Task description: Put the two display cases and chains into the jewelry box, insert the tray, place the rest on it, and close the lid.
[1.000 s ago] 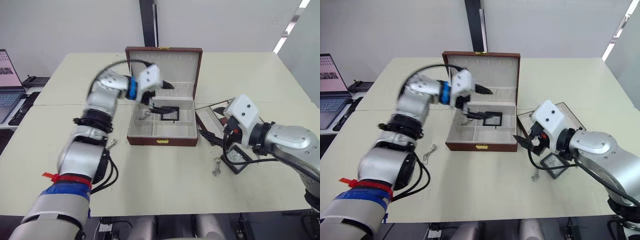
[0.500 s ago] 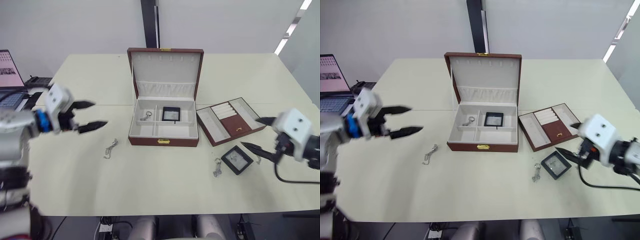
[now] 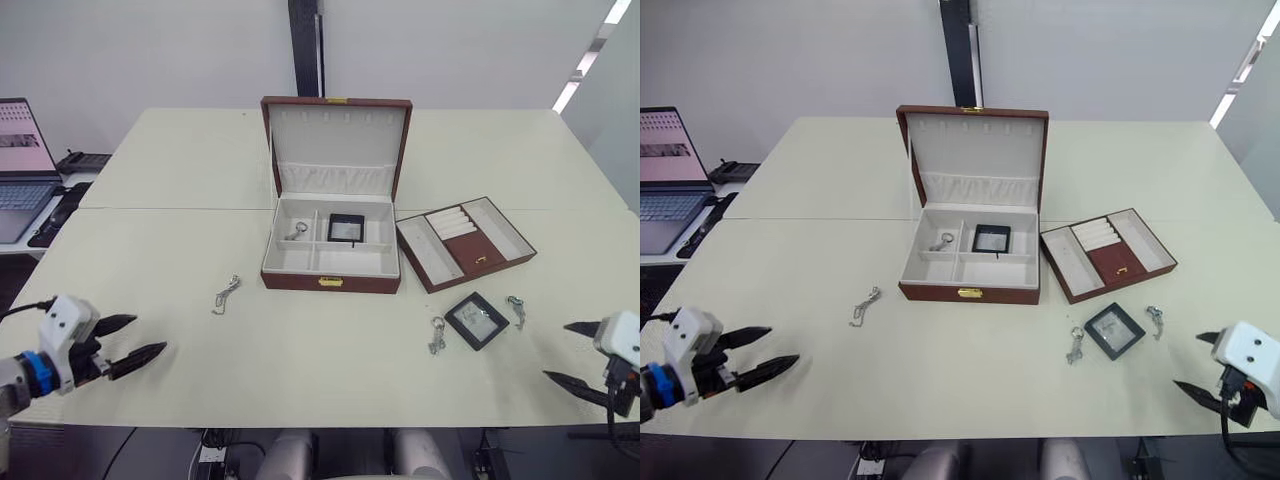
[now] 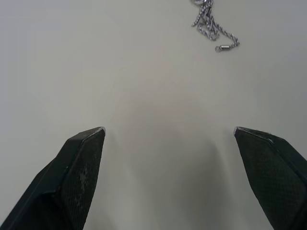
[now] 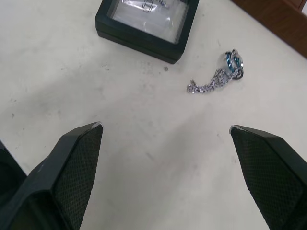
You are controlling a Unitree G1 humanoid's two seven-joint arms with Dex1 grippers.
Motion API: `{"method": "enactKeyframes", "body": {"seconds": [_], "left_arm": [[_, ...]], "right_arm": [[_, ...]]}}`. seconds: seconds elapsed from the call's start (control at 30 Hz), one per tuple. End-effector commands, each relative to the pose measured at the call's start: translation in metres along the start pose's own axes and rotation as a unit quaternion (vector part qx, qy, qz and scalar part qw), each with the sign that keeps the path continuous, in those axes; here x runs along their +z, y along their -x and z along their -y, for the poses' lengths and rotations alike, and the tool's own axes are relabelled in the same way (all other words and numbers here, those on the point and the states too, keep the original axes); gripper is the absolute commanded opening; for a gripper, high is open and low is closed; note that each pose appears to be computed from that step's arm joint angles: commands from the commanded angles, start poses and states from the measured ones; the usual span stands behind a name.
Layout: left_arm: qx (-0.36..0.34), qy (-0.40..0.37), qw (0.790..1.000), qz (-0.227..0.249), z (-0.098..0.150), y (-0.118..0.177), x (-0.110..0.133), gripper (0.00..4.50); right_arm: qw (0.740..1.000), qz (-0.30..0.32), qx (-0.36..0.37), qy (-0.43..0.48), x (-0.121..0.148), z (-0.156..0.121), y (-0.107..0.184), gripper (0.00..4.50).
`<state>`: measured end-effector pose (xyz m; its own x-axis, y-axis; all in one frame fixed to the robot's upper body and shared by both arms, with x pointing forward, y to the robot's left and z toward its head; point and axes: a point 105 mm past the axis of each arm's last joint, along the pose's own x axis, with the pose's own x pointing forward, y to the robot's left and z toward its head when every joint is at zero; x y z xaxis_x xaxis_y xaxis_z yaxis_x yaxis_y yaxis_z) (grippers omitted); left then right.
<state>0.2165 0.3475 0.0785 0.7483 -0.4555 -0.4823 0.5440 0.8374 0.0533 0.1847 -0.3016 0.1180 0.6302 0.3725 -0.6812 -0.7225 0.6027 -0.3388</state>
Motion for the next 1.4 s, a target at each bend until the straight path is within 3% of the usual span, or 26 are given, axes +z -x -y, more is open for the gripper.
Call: {"method": "enactKeyframes", "body": {"seconds": [0.03, 0.37, 0.5, 0.63, 0.7, 0.83, 1.0, 1.17, 1.4], "left_arm": [[-0.002, -0.008, 1.0, 0.029, 0.003, -0.001, 0.017, 4.45], [-0.02, 0.001, 0.999, 0.045, 0.014, -0.017, 0.026, 4.45], [-0.017, 0.005, 0.999, 0.045, 0.015, -0.017, 0.024, 4.45], [-0.001, 0.01, 0.999, 0.047, 0.014, -0.013, 0.023, 4.45], [0.007, 0.01, 0.999, 0.05, 0.013, -0.012, 0.023, 4.45], [0.02, 0.011, 0.998, 0.057, 0.013, -0.011, 0.025, 4.45], [0.015, 0.007, 0.998, 0.057, 0.022, -0.012, 0.026, 4.45], [0.014, 0.006, 0.998, 0.068, 0.026, -0.012, 0.033, 4.45], [0.016, 0.012, 0.996, 0.092, 0.035, -0.031, 0.046, 4.45]], "right_arm": [[1.0, 0.014, -0.018, 0.0, 0.007, 0.005, 0.009, 4.5], [0.999, 0.007, -0.028, 0.019, 0.005, 0.005, 0.016, 4.5], [0.999, 0.026, -0.025, 0.031, 0.017, 0.007, 0.015, 4.5], [0.995, 0.081, -0.016, 0.059, 0.055, 0.011, 0.01, 4.5], [0.987, 0.135, 0.004, 0.084, 0.093, 0.009, 0.002, 4.5], [0.965, 0.221, 0.077, 0.114, 0.156, -0.009, -0.005, 4.5], [0.939, 0.284, 0.149, 0.125, 0.202, -0.028, -0.014, 4.5], [0.92, 0.308, 0.203, 0.132, 0.225, -0.041, -0.025, 4.5], [0.912, 0.31, 0.227, 0.141, 0.23, -0.052, -0.035, 4.5]]}}
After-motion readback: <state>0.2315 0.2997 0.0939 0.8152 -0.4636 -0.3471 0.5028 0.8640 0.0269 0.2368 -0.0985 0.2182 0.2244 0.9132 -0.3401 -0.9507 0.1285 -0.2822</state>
